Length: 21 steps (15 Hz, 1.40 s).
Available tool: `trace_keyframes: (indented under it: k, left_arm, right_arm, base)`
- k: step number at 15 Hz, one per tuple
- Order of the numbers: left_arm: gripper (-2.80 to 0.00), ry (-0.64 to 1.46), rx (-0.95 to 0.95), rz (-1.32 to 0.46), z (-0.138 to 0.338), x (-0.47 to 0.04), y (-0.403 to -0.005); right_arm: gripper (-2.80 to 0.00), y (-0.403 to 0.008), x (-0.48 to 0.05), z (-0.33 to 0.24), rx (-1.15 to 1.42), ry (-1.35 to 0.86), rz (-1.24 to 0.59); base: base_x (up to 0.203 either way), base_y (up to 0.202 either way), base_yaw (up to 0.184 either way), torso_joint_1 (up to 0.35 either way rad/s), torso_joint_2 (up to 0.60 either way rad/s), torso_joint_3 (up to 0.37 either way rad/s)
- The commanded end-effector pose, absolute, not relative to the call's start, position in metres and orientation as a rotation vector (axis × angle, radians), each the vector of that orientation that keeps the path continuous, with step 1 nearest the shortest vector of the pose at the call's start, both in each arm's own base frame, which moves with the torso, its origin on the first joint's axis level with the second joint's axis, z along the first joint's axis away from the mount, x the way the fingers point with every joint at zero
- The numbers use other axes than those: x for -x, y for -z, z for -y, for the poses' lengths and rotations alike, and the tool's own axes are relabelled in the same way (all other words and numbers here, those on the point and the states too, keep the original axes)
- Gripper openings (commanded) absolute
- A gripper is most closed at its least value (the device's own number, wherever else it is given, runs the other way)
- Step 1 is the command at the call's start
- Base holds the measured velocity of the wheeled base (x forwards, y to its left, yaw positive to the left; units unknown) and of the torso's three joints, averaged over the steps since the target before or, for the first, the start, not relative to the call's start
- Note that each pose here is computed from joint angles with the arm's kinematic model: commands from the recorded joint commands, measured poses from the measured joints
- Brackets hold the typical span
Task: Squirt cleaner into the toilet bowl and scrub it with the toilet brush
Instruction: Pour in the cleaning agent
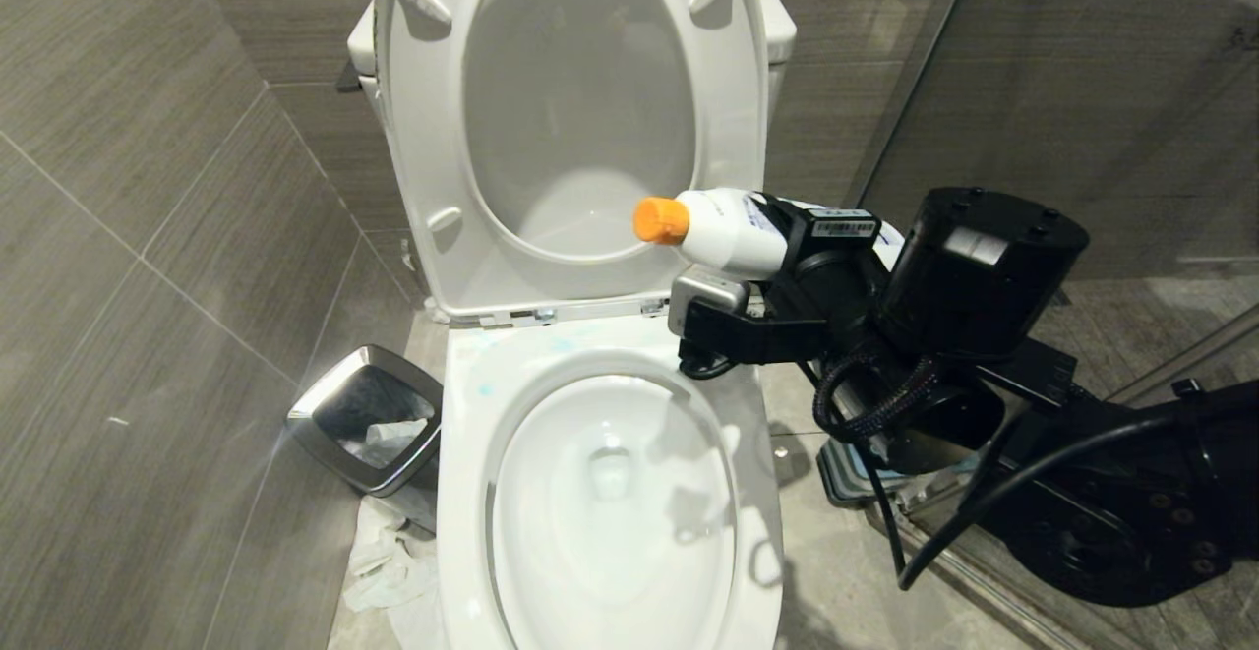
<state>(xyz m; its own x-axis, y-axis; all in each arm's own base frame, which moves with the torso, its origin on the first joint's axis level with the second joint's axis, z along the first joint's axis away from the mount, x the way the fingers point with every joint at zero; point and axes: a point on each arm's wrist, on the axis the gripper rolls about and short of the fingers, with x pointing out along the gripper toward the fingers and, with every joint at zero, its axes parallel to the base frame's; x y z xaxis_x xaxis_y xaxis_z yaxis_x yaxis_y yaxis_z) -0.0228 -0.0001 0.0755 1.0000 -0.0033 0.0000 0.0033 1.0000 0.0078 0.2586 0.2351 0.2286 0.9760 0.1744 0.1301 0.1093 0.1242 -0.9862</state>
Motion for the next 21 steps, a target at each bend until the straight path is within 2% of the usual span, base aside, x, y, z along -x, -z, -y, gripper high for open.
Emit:
trace_keyframes:
  k: [1,13,21]
  left_arm:
    - [-2.8,0.003,-0.008,0.0,0.0,0.023,-0.075]
    - [-2.8,0.003,-0.008,-0.001,0.0,0.023,-0.076]
    - [-2.8,0.003,-0.008,0.0,0.0,0.023,-0.075]
  right_arm:
    - [-2.8,-0.223,-0.261,-0.245,1.545,-0.054,0.243]
    - [-2.8,-0.227,-0.248,-0.254,2.118,0.004,0.321]
    - [-2.8,-0.224,-0.233,-0.264,2.248,0.013,0.31]
  base:
    - [0.0,0.0,0.0,0.0,0.0,0.0]
    - [0.0,0.0,0.0,0.0,0.0,0.0]
    - [0.0,0.0,0.0,0.0,0.0,0.0]
